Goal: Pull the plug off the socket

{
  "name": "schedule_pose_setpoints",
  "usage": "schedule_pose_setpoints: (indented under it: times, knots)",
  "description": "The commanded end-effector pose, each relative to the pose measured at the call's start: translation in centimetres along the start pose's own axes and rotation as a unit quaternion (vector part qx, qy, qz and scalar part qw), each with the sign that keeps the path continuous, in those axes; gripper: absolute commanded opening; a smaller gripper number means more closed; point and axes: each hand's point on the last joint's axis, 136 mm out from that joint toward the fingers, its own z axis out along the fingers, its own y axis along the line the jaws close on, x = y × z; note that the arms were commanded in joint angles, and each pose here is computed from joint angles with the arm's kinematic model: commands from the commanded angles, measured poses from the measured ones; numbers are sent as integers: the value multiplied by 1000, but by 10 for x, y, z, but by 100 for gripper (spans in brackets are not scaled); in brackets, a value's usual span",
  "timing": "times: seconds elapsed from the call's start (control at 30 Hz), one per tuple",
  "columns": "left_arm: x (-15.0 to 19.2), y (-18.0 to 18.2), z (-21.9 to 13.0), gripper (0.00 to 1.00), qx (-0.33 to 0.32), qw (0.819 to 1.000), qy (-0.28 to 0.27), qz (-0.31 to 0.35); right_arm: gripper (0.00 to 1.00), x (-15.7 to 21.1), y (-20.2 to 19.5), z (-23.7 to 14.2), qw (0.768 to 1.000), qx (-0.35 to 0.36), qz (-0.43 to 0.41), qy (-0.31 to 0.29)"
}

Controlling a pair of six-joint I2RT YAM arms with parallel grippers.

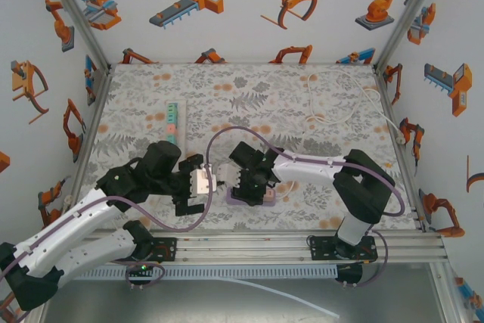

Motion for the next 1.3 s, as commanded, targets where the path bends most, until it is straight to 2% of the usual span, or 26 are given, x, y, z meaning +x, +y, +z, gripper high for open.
schedule_pose_setpoints:
  times: [0.0,0.13,0.23,0.3,0.37,0.5,0.6,0.67,0.73,0.9,1.0,1.13,1.27]
  knots:
    - [3,-3,4,97,4,1000,1,7,56,-13,1,-8,1000,2,-5,-23]
    - [1,-1,4,97,-3,1000,-7,4,65,-23,3,-25,998,12,-19,-57]
    - [-2,2,4,97,-13,1000,-18,-8,66,-29,7,-42,996,21,-33,-83]
    - [-9,10,3,97,-32,998,-35,-34,66,-33,10,-58,993,31,-48,-105]
    - [-19,27,3,97,-67,991,-59,-99,66,-36,13,-78,987,52,-67,-136]
    - [-21,62,4,97,-131,958,-72,-244,66,-30,15,-112,969,111,-101,-196]
    - [-13,85,8,97,-168,915,-74,-359,66,-8,18,-126,960,131,-123,-214]
    - [-3,95,18,97,-178,880,-72,-435,66,8,20,-130,957,141,-132,-216]
    - [5,98,27,97,-179,853,-67,-485,65,18,23,-133,957,140,-127,-219]
    - [22,98,58,97,-168,810,-65,-558,58,34,34,-118,965,105,-115,-209]
    - [30,94,77,87,-151,795,-58,-585,53,35,34,-104,967,92,-114,-207]
    - [41,85,98,71,-130,787,-44,-602,46,31,31,-89,968,80,-112,-212]
    - [47,72,114,60,-100,796,-26,-597,40,30,28,-79,968,75,-112,-213]
